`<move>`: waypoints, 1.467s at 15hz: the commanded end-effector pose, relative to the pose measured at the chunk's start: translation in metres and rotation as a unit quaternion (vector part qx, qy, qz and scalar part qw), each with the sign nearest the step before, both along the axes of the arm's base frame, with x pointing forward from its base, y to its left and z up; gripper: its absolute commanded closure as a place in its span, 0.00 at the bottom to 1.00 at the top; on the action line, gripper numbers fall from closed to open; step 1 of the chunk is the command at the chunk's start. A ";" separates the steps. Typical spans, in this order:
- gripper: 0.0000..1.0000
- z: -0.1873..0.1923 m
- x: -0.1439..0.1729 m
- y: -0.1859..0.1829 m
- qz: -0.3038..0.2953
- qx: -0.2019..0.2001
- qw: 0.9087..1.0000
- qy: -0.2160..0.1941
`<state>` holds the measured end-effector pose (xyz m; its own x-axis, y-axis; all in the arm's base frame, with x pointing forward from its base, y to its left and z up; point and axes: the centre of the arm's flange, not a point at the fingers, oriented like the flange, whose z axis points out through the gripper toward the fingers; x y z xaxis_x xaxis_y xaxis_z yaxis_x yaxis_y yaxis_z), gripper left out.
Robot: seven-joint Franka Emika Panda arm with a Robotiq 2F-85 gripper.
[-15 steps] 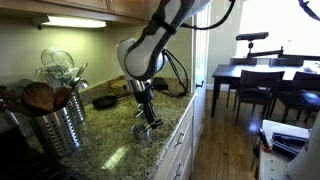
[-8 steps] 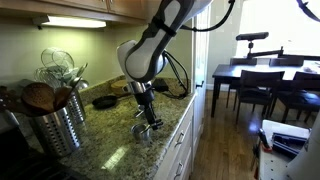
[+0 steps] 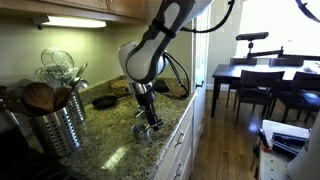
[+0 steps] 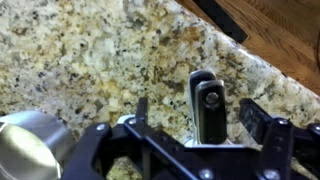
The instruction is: Stack the cups
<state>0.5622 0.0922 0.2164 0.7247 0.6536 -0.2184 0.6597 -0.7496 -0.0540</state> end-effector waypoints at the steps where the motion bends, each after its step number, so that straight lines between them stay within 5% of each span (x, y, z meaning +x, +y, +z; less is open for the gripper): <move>1: 0.08 -0.007 0.005 -0.002 -0.018 -0.002 1.000 0.004; 3: 0.11 -0.010 0.005 -0.002 -0.020 -0.003 1.000 0.006; 4: 0.33 -0.011 0.005 -0.002 -0.022 -0.003 1.000 0.006; 13: 0.87 -0.013 0.006 -0.001 -0.030 -0.004 1.000 0.005; 18: 0.98 -0.010 0.006 -0.003 -0.036 -0.006 0.999 0.001; 22: 0.91 -0.010 0.006 -0.004 -0.039 -0.007 0.999 0.001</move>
<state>0.5666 0.0919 0.2027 0.7527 0.6166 -0.2308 0.6227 -0.7805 -0.0543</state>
